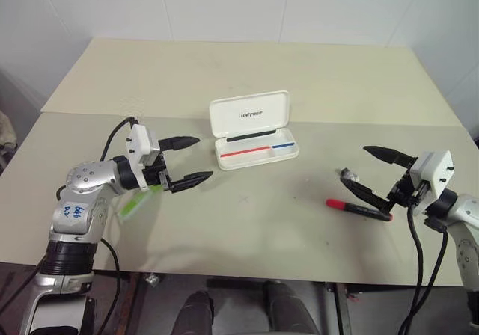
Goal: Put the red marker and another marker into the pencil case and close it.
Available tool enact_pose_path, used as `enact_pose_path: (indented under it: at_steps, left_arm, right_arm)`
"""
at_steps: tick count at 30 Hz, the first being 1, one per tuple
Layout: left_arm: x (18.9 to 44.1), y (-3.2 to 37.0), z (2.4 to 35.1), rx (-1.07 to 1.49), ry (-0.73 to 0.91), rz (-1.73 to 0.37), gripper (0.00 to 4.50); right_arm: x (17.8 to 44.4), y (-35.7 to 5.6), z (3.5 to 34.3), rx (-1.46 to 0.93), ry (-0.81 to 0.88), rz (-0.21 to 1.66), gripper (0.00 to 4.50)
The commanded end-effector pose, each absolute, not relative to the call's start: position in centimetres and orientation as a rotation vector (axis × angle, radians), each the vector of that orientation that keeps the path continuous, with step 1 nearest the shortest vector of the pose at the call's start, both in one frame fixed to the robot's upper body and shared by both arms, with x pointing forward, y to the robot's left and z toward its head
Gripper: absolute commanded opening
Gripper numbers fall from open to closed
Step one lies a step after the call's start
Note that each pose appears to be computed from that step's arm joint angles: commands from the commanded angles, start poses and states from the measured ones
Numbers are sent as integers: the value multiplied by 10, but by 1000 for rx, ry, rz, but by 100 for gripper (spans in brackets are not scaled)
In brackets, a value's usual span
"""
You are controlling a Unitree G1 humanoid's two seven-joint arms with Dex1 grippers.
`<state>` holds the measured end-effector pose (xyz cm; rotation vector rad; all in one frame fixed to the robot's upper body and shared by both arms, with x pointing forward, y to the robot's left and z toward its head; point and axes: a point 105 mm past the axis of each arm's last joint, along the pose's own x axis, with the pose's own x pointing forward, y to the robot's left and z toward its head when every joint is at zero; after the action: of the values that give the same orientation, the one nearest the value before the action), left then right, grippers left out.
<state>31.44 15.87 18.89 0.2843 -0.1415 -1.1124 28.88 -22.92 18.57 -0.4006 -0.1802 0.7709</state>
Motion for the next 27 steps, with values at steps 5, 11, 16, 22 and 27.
enact_pose_path:
  at_steps: [5, 11, 16, 22, 27]
  left_arm:
    - [308, 169, 205, 344, -177, -1101, 447]
    - [311, 167, 205, 380, -128, -1161, 447]
    - [311, 165, 198, 438, -77, -1236, 447]
    - [322, 151, 192, 502, -40, -1287, 285]
    - [340, 136, 178, 626, 33, -1317, 257]
  right_arm:
    - [295, -214, 196, -408, -236, 824, 450]
    - [304, -192, 207, -400, -284, 894, 450]
    - [308, -167, 208, -378, -326, 965, 450]
    - [309, -141, 211, -352, -373, 1037, 450]
    - [305, -131, 214, -343, -386, 1082, 450]
